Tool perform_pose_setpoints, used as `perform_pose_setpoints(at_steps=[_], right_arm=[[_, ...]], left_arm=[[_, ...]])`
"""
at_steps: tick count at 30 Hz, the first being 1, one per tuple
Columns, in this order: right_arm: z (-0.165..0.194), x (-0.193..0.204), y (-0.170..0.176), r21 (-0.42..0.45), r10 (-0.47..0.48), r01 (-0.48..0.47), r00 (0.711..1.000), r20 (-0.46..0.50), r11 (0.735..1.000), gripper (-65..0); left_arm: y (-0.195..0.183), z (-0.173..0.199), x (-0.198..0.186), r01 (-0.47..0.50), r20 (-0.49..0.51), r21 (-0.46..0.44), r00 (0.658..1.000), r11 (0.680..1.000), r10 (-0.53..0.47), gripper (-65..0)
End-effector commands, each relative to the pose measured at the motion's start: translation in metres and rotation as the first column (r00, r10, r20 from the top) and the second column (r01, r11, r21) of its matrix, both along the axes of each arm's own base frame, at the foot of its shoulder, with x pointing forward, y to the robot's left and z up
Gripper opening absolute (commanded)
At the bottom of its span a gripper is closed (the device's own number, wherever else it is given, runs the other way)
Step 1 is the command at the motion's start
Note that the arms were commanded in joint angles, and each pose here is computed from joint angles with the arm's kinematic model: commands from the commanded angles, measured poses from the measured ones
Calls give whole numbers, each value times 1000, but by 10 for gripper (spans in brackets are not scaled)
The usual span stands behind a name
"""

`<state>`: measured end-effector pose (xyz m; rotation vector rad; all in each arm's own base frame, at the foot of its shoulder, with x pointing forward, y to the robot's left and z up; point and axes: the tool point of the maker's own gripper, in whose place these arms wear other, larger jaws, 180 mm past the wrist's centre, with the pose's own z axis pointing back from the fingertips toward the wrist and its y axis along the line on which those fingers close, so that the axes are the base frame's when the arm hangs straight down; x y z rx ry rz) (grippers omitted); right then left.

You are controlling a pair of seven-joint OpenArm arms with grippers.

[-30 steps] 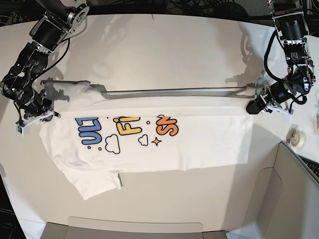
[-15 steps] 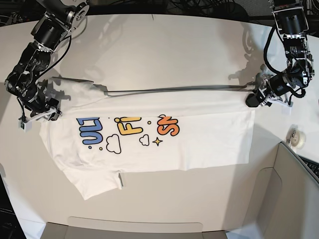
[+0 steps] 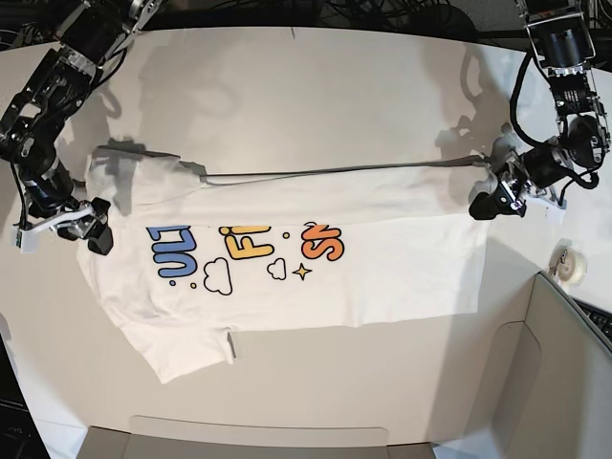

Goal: Layout the t-shirt on the table in an organized manner, then fold the t-shirt properly
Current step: 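Regrasp the folded edge corner with the right gripper and tug it outward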

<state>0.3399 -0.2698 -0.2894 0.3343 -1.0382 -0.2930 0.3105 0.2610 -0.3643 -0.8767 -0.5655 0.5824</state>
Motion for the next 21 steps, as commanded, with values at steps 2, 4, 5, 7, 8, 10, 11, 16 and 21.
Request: perform_pose_setpoints(at_steps=[2, 4, 5, 7, 8, 10, 11, 16, 21], right_arm=[[6, -11, -4, 5, 18, -19, 999, 27, 1000, -196], [-7, -28, 1, 52, 33, -33, 999, -2, 998, -196], [-12, -37, 0, 67, 29, -28, 999, -14, 997, -196], [-21, -57, -12, 85, -9, 13, 999, -42, 996, -196], [-25, -64, -19, 84, -30, 35, 998, -54, 996, -196], [-30, -74, -29, 82, -63, 69, 995, -75, 994, -196], [-34, -76, -31, 86, -70, 77, 994, -85, 993, -196], [-58, -74, -30, 119, -77, 94, 987, -143, 988, -196], [-69, -55, 3, 117, 27, -7, 985, -172, 993, -196]], left_arm=[[3, 25, 11, 16, 73, 15, 997, 1000, -17, -306], [0, 26, 10, 25, 76, 20, 997, 999, -27, -306], [-1, 26, 9, 28, 76, 21, 997, 999, -30, -306], [-1, 25, 9, 27, 74, 21, 997, 999, -29, -306], [-1, 25, 9, 27, 74, 21, 997, 999, -29, -306], [-1, 24, 8, 28, 72, 19, 997, 999, -29, -306], [-1, 24, 8, 28, 72, 19, 997, 999, -29, -306], [0, 19, 2, 25, 55, 20, 998, 999, -26, -306], [-1, 19, 2, 27, 55, 19, 998, 999, -28, -306]])
